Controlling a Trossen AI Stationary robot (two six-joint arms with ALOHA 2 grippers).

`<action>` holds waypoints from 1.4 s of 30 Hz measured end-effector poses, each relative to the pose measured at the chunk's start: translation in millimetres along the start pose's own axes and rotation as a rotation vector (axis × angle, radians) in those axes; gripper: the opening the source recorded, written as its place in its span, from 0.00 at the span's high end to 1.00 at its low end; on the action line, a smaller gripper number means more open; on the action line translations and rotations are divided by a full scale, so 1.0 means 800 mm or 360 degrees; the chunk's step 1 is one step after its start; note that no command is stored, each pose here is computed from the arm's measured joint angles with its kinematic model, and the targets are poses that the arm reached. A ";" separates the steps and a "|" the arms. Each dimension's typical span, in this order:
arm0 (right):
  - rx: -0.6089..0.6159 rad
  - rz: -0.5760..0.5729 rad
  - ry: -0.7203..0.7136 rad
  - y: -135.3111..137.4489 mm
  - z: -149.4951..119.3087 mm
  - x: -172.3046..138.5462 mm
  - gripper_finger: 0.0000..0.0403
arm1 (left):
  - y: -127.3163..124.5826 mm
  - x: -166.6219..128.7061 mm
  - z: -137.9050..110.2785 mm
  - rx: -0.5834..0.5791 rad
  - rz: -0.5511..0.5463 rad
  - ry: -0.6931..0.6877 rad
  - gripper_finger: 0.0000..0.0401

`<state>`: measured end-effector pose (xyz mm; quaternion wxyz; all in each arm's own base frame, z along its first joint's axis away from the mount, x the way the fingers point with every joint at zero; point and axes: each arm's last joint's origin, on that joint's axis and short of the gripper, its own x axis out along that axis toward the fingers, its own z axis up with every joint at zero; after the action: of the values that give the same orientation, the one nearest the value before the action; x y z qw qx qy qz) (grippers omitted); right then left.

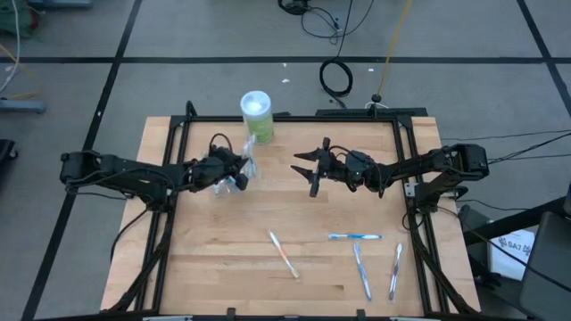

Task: Pick & Place toothbrushing station
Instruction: Put the right orange toothbrush into the transparent organizer, then put the orange toothbrush into the transparent organizer

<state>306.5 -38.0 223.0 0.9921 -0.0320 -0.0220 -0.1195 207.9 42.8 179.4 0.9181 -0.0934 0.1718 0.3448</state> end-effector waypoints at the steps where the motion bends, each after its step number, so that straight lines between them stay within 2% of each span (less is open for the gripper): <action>1: 0.0000 0.0000 0.0000 0.000 0.000 0.000 0.59 | 0.001 0.000 -0.002 -0.0013 0.0008 0.0025 0.91; 6: -0.0001 0.0000 -0.0005 0.000 0.000 0.000 0.59 | 0.001 0.000 -0.003 -0.0048 0.0012 0.0037 0.87; 16: -0.0002 -0.0001 -0.0012 0.000 0.001 0.000 0.59 | 0.000 0.000 -0.007 -0.0070 -0.0077 0.0107 0.64; 21: -0.0003 -0.0001 -0.0012 0.000 0.001 0.000 0.59 | 0.000 0.000 -0.007 -0.0084 -0.0081 0.0109 0.57; 34: -0.0004 -0.0001 -0.0010 0.000 0.001 0.000 0.59 | -0.003 -0.040 0.031 -0.0068 -0.0270 -0.0213 0.55; 42: 0.0000 0.0000 -0.0004 0.000 0.000 0.000 0.59 | -0.017 -0.062 0.035 0.0029 -0.0466 -0.0279 0.57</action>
<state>306.5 -38.0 223.3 0.9920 -0.0323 -0.0231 -0.1195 188.8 11.0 224.6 0.9708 -0.0787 0.0789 0.2126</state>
